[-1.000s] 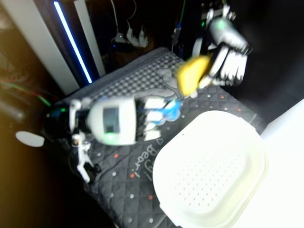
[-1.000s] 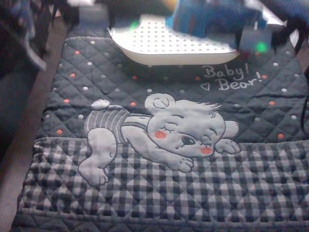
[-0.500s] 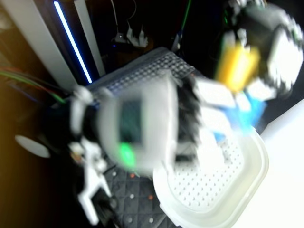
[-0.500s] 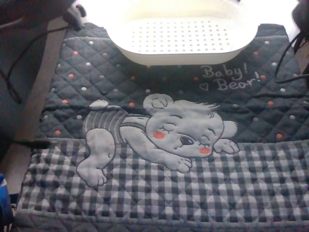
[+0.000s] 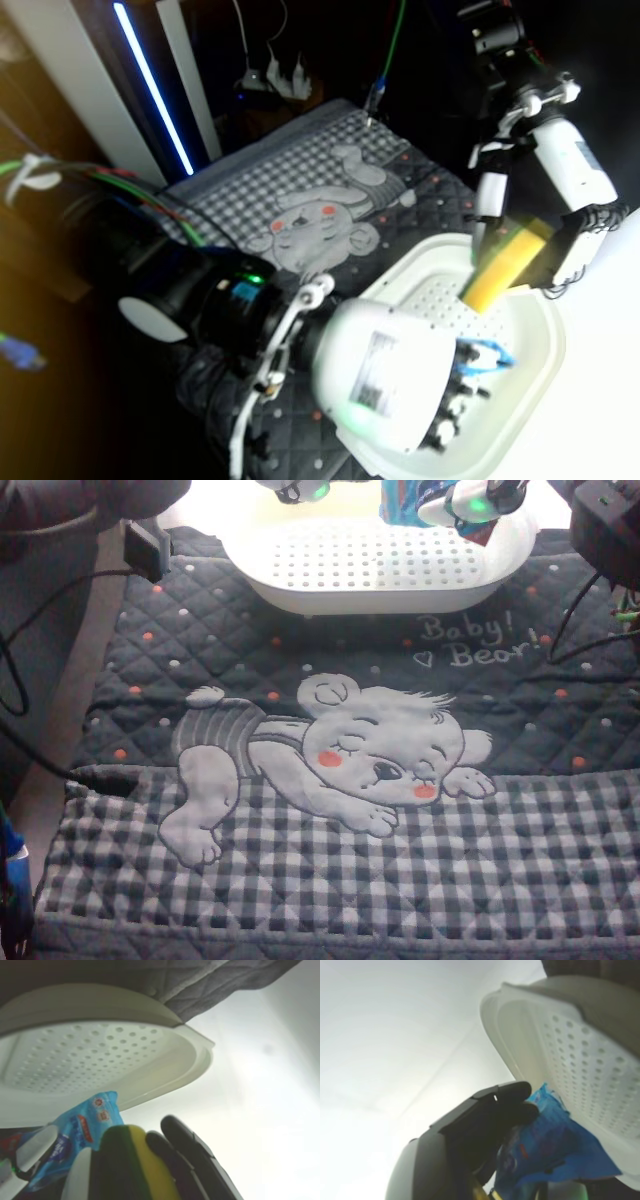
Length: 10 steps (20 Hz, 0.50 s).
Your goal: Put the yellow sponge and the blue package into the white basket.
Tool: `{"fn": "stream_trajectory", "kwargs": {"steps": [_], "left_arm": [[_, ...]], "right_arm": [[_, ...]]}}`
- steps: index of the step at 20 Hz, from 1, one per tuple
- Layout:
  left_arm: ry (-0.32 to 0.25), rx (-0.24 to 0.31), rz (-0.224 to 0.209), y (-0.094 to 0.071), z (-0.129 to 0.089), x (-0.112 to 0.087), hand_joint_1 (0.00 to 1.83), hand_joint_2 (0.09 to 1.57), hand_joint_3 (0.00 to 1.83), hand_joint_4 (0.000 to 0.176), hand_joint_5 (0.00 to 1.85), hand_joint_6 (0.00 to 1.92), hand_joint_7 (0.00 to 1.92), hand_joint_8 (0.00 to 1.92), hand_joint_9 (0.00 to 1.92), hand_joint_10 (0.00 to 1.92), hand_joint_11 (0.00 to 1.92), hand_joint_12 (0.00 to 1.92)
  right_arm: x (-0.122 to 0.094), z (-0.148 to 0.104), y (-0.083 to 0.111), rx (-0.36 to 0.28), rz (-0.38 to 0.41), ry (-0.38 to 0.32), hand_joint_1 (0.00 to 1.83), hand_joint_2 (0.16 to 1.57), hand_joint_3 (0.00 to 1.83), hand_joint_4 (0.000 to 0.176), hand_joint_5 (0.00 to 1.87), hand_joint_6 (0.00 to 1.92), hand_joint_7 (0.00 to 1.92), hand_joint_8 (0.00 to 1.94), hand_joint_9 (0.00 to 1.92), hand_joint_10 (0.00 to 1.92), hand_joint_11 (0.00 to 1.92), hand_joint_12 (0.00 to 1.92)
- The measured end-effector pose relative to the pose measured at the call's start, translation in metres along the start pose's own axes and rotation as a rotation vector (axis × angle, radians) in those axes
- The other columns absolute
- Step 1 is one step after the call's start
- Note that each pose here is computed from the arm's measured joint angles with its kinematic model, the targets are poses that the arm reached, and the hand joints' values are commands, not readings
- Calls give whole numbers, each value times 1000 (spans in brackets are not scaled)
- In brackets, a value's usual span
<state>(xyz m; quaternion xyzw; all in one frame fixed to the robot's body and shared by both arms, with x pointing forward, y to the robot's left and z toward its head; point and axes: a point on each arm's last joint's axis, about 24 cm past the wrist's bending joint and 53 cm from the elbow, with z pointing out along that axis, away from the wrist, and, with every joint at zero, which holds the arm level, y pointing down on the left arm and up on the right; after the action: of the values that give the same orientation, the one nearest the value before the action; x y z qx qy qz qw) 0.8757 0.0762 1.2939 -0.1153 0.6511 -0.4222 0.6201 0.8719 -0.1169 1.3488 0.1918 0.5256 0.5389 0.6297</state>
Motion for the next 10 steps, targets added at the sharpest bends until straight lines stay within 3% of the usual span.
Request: {"fn": "stream_trajectory", "kwargs": {"steps": [1, 2, 6, 7, 10], "left_arm": [[0, -3, -35, 6, -2, 1, 1043, 1000, 0, 139, 255, 20, 102, 14, 85, 24, 48, 104], [6, -13, -37, 14, -6, 4, 974, 926, 0, 169, 85, 3, 20, 2, 16, 4, 9, 20], [5, 3, -92, 38, -31, 4, 867, 880, 0, 176, 0, 0, 0, 0, 0, 0, 0, 0], [-6, 36, -131, 43, -50, 2, 883, 856, 0, 176, 0, 0, 0, 0, 0, 0, 0, 0], [-24, 117, -182, 46, -92, 9, 938, 852, 0, 176, 0, 0, 0, 0, 0, 0, 0, 0]], "right_arm": [[4, 0, 0, 3, -1, 11, 700, 1073, 0, 140, 279, 102, 203, 7, 165, 20, 46, 474], [7, 0, 0, 5, 3, 16, 603, 1003, 0, 169, 139, 21, 40, 1, 44, 3, 8, 94], [-17, -16, 13, -49, 17, 1, 561, 934, 0, 176, 1, 0, 0, 0, 0, 0, 0, 0], [-18, -27, 18, -78, 11, 12, 600, 938, 0, 176, 0, 0, 0, 0, 0, 0, 0, 0], [-16, -61, 22, -144, -1, 43, 633, 934, 0, 176, 0, 0, 0, 0, 0, 0, 0, 0]]}}
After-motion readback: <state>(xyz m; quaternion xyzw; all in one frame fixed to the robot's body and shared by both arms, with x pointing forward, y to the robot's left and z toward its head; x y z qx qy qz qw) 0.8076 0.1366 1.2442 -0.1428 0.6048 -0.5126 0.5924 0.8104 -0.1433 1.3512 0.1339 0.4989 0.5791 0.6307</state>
